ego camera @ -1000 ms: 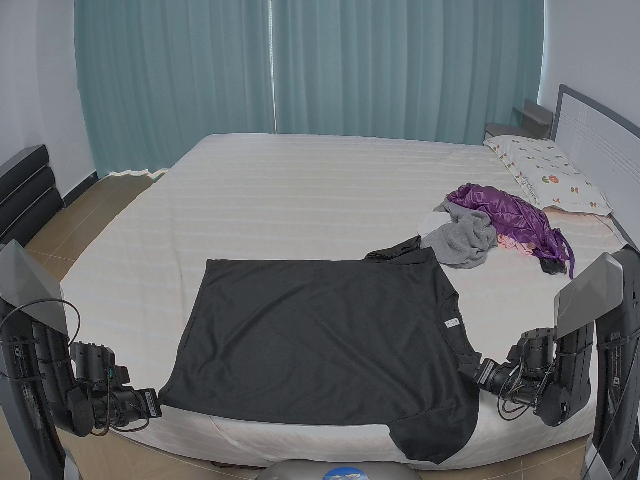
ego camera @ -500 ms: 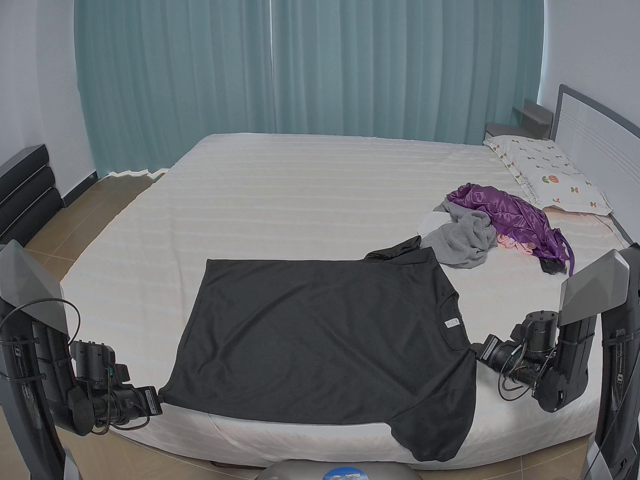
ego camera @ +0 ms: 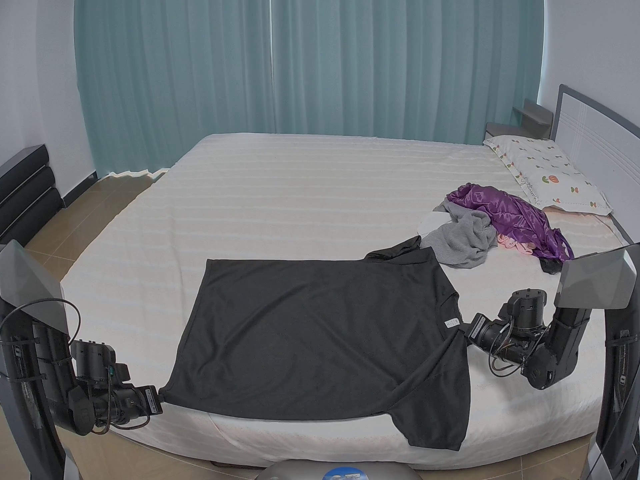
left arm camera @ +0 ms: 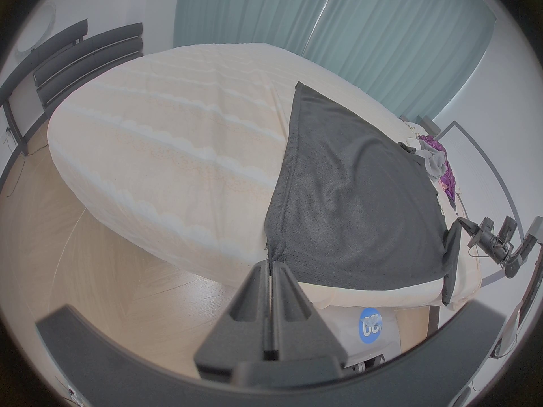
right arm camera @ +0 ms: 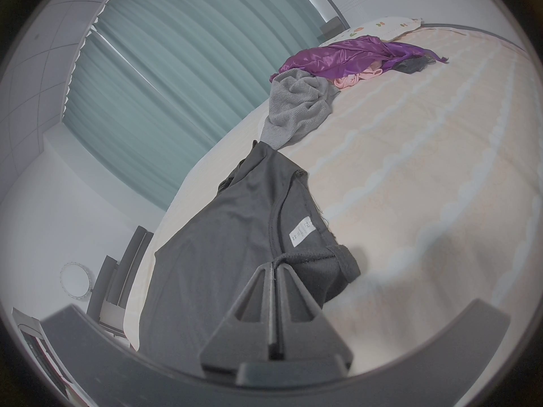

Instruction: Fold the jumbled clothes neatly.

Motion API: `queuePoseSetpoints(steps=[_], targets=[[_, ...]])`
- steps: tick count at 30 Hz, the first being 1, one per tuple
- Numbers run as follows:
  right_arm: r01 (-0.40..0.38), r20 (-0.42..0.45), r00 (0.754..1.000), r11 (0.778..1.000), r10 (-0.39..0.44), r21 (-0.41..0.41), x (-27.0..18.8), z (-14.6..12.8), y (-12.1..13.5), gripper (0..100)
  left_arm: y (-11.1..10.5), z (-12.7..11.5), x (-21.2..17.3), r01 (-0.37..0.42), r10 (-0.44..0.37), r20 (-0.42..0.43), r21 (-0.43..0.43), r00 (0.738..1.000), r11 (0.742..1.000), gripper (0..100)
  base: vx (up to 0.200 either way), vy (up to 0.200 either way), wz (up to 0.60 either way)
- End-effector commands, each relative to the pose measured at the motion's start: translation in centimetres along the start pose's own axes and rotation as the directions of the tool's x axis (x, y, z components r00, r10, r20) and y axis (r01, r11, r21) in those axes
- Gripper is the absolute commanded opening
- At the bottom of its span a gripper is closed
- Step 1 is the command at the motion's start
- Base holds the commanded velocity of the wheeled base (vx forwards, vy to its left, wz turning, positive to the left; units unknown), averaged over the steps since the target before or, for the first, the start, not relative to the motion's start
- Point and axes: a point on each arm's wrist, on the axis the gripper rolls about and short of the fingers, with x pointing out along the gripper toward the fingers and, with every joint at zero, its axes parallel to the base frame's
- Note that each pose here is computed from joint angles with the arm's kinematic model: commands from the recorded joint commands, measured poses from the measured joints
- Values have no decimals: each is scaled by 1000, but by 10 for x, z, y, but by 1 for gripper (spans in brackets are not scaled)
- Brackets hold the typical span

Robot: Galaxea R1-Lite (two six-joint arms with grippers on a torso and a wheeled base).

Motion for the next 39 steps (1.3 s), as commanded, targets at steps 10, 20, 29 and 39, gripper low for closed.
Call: queuePoseSetpoints(steps=[10, 20, 29, 39], targets=[[-4, -1, 1000, 1000, 4, 10, -1, 5, -5, 100, 0, 0, 0, 0, 0, -3, -2, 1000, 1000, 0, 0, 0, 0], [-86, -171, 982, 994, 74, -65, -62, -29, -22, 100, 0, 0, 0, 0, 0, -2, -5, 1000, 1000, 0, 0, 0, 0], [-110, -352, 935, 979, 43, -170, -86, -59, -36, 100, 0, 0, 0, 0, 0, -2, -6, 1000, 1000, 0, 0, 0, 0], [-121, -381, 923, 977, 45, -178, -80, -68, -34, 100, 0, 0, 0, 0, 0, -2, -5, 1000, 1000, 0, 0, 0, 0]])
